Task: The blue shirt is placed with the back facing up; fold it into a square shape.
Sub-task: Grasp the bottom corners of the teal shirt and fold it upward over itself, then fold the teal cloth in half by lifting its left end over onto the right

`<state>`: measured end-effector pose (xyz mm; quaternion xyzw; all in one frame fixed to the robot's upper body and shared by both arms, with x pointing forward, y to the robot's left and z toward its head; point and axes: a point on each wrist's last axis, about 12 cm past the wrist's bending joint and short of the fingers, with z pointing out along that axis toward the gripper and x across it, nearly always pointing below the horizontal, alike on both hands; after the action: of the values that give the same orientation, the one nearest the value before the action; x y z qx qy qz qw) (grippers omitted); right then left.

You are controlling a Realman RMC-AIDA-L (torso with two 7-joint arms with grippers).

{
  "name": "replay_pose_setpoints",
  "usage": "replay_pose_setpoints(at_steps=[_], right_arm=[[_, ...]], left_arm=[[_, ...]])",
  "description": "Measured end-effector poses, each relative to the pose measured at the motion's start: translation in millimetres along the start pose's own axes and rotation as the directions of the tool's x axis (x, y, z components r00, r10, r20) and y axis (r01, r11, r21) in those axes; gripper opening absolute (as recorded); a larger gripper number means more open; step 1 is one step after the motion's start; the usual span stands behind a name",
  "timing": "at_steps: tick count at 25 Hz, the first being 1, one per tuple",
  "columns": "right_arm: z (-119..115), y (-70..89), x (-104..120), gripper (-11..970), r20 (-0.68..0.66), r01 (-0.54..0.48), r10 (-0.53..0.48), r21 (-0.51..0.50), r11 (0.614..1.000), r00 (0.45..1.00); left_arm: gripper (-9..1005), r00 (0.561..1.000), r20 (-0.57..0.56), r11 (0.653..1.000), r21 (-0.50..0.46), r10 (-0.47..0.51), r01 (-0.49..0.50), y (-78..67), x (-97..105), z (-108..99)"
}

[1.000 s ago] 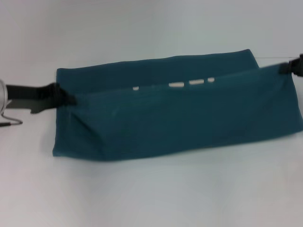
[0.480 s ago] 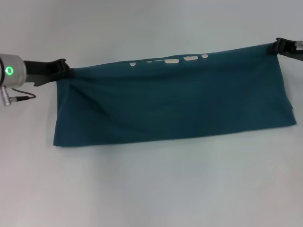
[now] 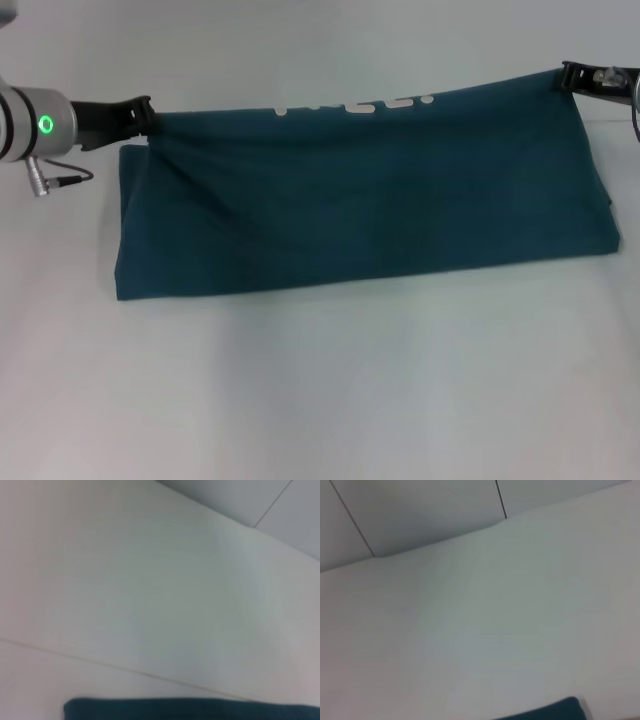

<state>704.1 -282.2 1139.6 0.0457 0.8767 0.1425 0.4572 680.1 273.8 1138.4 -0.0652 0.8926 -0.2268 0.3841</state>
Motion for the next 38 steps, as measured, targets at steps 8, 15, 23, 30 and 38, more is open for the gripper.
replay_pose_setpoints(at_steps=[8,15,23,30,38], right_arm=[[3,9.5,-3,44,-0.009,0.02,-0.02,-0.017,1.0,1.0],[3,8.4,-4,50,-0.012,0.021,-0.021,-0.014,1.0,1.0],[1,5.1,-15,73,-0.019,0.058,-0.058,-0.012,0.998,0.998],[-8,-8.7,-39,93,0.014,0.046,-0.047,0.012,0.999,0.999],[-50,-28.4,-20,526,-0.114,-0.131,0.104,-0.267,0.955,0.988]], left_arm=[[23,1.0,0.006,1.0,-0.019,0.01,-0.01,-2.2,-1,6],[22,1.0,0.024,0.999,-0.034,0.012,-0.011,-2.7,-1,9],[21,1.0,0.029,0.999,-0.042,0.003,-0.002,-4.0,1,12],[171,0.994,0.052,0.994,-0.051,-0.091,0.094,1.6,4,12],[529,0.97,-0.004,0.964,0.114,-0.242,0.241,19.2,21,-16]])
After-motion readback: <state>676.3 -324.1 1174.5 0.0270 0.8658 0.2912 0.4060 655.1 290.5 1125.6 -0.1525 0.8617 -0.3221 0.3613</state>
